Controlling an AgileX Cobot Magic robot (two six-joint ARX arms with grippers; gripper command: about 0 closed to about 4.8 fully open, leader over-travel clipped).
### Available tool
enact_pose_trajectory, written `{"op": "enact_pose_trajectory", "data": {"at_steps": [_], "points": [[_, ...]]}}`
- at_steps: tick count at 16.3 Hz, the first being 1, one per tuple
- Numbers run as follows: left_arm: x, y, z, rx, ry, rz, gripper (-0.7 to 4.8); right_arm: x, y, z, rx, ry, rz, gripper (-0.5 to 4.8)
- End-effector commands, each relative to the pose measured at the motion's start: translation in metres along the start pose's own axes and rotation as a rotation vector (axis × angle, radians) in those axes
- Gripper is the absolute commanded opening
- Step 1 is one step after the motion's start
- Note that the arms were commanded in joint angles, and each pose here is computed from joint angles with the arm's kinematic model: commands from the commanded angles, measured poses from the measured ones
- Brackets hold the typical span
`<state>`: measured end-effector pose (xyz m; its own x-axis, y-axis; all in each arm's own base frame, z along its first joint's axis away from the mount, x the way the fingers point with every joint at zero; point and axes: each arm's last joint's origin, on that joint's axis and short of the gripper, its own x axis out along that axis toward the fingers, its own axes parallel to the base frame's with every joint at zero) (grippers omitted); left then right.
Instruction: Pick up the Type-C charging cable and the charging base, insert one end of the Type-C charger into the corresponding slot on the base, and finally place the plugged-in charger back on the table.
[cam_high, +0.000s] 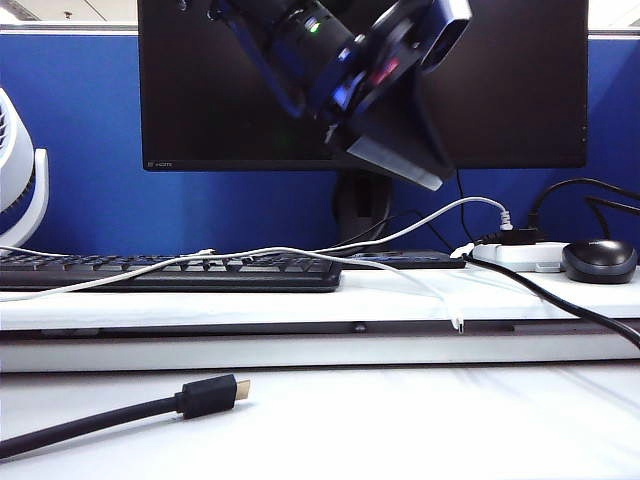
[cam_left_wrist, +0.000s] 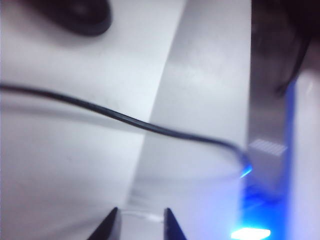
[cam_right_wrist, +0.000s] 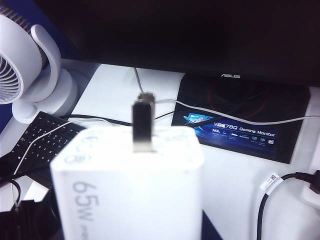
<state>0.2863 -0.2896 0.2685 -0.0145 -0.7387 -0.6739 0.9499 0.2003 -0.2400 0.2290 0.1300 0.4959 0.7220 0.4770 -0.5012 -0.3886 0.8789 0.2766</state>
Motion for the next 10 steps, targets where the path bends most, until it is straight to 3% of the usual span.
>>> {"op": "enact_pose_trajectory", "data": {"at_steps": [1,3,4,6,10], "points": [[0.007,-0.017,0.006,-0.456,0.01,-0.064,1.2,-0.009,0.002,0.003,-0.003,-0.041,0.015,-0.06],[0.009,-0.022,0.006,-0.547,0.027,-0.067,1.19,-0.013,0.002,0.002,-0.004,-0.042,0.019,-0.06],[0.01,-0.022,0.003,-0.686,0.053,-0.051,1.16,-0.017,0.002,0.001,-0.004,-0.043,0.019,-0.06],[0.009,-0.022,-0.002,-0.805,0.101,0.008,1.16,-0.027,0.002,0.0,-0.005,-0.053,0.022,-0.06],[0.017,-0.029,-0.002,-0.921,0.083,0.235,1.16,-0.045,0.003,-0.001,-0.007,-0.098,0.035,-0.06]]}}
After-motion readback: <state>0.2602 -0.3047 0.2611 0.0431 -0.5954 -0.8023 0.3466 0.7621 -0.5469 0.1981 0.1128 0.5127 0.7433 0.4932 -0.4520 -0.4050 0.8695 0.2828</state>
